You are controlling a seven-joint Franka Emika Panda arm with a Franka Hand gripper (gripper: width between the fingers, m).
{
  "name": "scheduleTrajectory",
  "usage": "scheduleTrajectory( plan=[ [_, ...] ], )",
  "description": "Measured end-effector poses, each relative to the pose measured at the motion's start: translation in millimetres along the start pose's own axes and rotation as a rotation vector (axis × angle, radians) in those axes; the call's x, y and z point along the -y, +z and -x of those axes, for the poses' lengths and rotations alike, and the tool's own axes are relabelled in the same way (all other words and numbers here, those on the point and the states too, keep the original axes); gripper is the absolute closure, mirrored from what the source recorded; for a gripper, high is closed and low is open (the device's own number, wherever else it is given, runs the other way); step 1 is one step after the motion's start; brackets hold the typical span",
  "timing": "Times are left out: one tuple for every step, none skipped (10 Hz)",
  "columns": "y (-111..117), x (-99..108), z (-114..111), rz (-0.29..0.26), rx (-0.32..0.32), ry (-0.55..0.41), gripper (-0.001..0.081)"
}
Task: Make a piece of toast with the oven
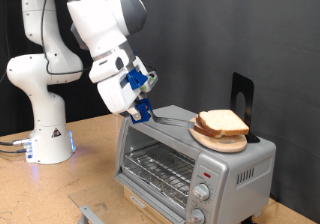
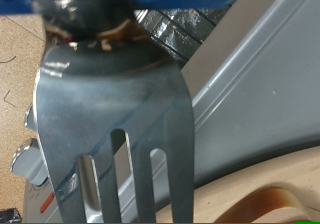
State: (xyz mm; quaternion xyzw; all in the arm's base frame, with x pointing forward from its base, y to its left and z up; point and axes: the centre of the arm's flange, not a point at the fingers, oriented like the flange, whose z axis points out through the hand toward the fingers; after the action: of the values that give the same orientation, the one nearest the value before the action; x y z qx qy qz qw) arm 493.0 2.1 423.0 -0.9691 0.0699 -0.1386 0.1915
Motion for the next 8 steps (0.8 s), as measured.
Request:
scheduleTrajectory(
  plan=[
    [4,2,-2,0.002,0.001,0.001,0.0321],
    [8,4,-3,0.005,0.001,0.001,0.0321],
    [12,7,-4,0.007,0.0,0.004,0.0321],
    [17,9,-4,0.008,0.004,0.004,0.0321],
    [19,12,-4,0.008,0.007,0.001,0.0321],
    [21,14,-3,0.007,0.01,-0.001,0.0321],
    [23,15,-3,0.006,0.012,-0.003,0.0321],
    [23,16,-3,0.003,0.013,-0.001,0.0321]
  ],
)
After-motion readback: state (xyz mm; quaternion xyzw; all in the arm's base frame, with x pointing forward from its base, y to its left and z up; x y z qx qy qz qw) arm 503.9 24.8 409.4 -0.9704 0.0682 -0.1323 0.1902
